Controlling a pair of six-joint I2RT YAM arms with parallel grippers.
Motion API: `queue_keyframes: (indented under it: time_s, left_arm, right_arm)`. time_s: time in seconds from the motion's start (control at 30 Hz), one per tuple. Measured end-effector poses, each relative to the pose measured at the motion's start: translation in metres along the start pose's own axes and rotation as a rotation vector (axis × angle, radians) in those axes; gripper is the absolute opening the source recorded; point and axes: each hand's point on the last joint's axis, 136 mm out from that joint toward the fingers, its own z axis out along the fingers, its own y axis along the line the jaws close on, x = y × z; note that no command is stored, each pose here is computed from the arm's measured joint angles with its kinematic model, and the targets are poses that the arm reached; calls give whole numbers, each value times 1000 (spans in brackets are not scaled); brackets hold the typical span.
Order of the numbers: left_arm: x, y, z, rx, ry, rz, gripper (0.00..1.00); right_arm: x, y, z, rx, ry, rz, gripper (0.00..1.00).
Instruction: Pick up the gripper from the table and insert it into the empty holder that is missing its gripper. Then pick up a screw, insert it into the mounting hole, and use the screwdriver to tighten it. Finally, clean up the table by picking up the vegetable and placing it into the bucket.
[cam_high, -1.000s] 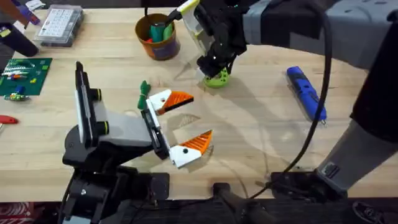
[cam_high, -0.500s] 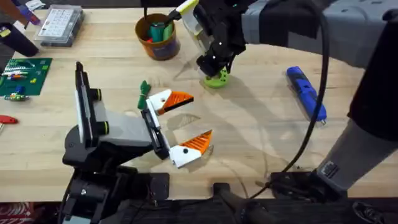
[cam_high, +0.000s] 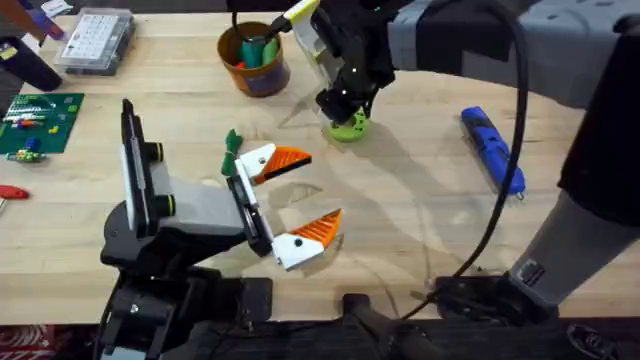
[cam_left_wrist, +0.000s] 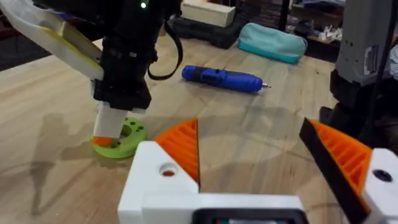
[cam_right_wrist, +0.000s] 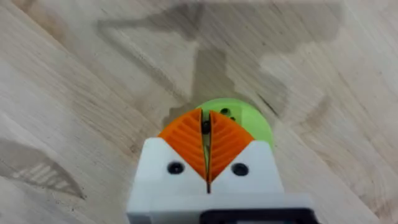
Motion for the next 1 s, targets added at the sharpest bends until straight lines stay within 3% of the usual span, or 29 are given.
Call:
queue_keyframes:
  time_s: [0.33, 0.67, 0.77, 1.0]
  left_arm:
    - [0, 0, 0, 0, 0, -1, 986]
    - [0, 0, 0, 0, 0, 0, 984]
    - [0, 0, 0, 0, 0, -1, 986]
    - [0, 0, 0, 0, 0, -1, 986]
  right_arm:
    - [3, 1, -13, -2, 11, 0, 4]
    - [-25, -1, -98, 16, -123, -3, 4]
    - [-26, 0, -132, 18, -141, -3, 4]
    - [-18, 4, -167, -2, -108, -3, 4]
